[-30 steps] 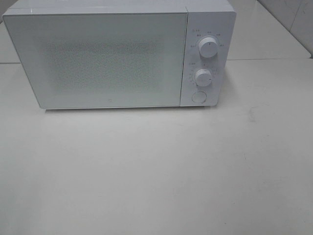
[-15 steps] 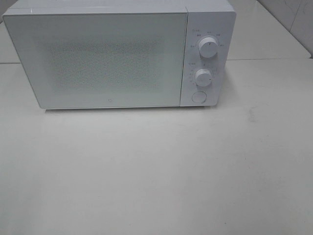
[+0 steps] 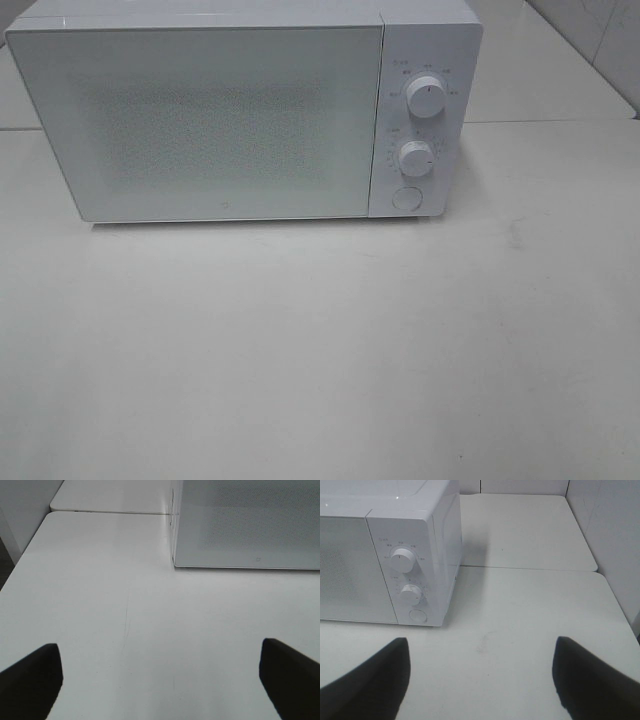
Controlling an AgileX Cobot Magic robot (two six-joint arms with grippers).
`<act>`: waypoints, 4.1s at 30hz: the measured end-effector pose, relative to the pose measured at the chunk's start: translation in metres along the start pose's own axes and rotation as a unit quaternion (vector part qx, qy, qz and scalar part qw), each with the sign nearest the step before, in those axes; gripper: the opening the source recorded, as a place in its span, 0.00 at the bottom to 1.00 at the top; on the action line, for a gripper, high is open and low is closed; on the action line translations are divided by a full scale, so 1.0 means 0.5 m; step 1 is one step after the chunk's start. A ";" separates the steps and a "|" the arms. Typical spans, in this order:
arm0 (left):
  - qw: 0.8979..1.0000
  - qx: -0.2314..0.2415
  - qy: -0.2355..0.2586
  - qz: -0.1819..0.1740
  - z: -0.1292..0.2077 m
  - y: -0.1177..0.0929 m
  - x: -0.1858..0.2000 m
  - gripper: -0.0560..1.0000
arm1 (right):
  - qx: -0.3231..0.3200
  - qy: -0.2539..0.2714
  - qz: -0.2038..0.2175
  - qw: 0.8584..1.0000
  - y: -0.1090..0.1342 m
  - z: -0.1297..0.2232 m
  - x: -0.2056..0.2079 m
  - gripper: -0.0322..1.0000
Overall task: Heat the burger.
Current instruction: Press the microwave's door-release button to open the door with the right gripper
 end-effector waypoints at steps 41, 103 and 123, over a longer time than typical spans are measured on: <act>1.000 0.000 0.000 0.000 0.000 0.000 0.000 0.99 | -0.001 -0.099 -0.018 0.995 -0.003 -0.037 -0.294 0.76; 1.000 0.000 0.000 0.000 0.000 0.000 0.000 0.99 | -0.057 -0.049 0.016 0.997 0.149 0.278 -0.428 0.67; 1.000 0.000 0.000 0.000 0.000 0.000 0.000 0.99 | -0.585 -0.046 -0.006 0.810 0.147 0.284 -0.429 0.22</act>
Point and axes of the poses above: a point on each arm's last joint axis where the gripper is mounted, x pointing back along that axis away from the gripper, y along the wrist's bending axis when the last joint is at zero, z = x × y, the point moved 10 cm from there along -x, pointing out along that axis toward the gripper, and after that the axes turned 13 degrees about -x, right-handed, at the moved point
